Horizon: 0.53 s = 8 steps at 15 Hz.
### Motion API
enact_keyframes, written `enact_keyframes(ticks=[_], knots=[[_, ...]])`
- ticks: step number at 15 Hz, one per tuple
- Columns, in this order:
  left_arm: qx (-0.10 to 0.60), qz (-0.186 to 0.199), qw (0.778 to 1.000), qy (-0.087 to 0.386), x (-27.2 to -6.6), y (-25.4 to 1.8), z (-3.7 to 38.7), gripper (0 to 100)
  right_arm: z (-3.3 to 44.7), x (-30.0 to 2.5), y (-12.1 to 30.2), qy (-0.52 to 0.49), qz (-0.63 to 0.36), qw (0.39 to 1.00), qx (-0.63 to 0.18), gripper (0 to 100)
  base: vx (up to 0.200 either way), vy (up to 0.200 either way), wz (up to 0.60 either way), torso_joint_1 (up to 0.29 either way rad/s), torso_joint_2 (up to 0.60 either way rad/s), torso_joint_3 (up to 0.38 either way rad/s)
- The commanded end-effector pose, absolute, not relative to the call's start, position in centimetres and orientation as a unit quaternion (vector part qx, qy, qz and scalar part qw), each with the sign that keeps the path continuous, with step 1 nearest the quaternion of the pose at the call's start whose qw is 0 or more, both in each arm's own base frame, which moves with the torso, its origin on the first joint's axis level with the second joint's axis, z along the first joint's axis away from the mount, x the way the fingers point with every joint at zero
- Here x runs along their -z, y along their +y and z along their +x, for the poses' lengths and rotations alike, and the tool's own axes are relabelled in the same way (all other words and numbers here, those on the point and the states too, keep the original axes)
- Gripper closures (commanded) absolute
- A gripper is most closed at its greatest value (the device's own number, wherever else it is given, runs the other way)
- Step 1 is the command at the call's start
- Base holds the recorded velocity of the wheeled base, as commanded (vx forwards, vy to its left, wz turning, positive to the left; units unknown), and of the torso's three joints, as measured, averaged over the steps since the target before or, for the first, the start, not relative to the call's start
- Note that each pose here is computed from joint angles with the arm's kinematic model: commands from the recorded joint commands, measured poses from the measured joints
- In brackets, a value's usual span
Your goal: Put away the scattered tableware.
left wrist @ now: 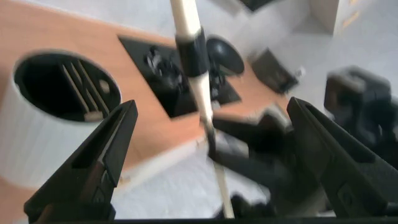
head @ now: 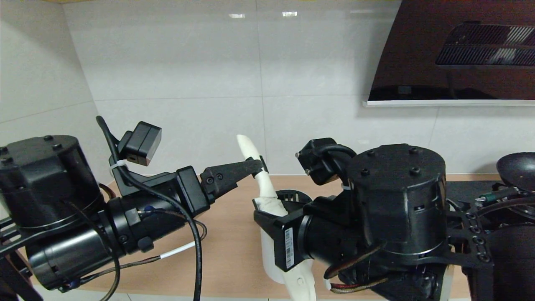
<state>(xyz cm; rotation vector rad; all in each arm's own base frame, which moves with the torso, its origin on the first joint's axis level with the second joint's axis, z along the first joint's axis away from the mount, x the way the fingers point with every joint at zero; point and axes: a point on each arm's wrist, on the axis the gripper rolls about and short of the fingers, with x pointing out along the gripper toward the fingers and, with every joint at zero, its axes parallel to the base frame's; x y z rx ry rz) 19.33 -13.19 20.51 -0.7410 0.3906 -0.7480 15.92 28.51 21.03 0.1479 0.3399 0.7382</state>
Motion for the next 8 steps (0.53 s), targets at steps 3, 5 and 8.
enact_keyframes(ticks=[3, 5, 8], knots=[[0.352, -0.351, 0.847, 0.19, -20.2, -13.3, 19.6, 0, 14.9, -20.6, 29.2, 0.171, 0.065, 0.909, -0.374, 100, 0.0, 0.0, 0.0, 0.0, 0.0, 0.0], [0.352, -0.351, 0.847, 0.19, -20.2, -13.4, 19.6, 0, 14.4, -20.5, 29.5, 0.172, 0.061, 0.907, -0.38, 100, 0.0, 0.0, 0.0, 0.0, 0.0, 0.0], [0.351, -0.351, 0.847, 0.19, -20.2, -13.4, 19.7, 0, 14.1, -20.5, 29.6, 0.17, 0.061, 0.908, -0.378, 100, 0.0, 0.0, 0.0, 0.0, 0.0, 0.0]])
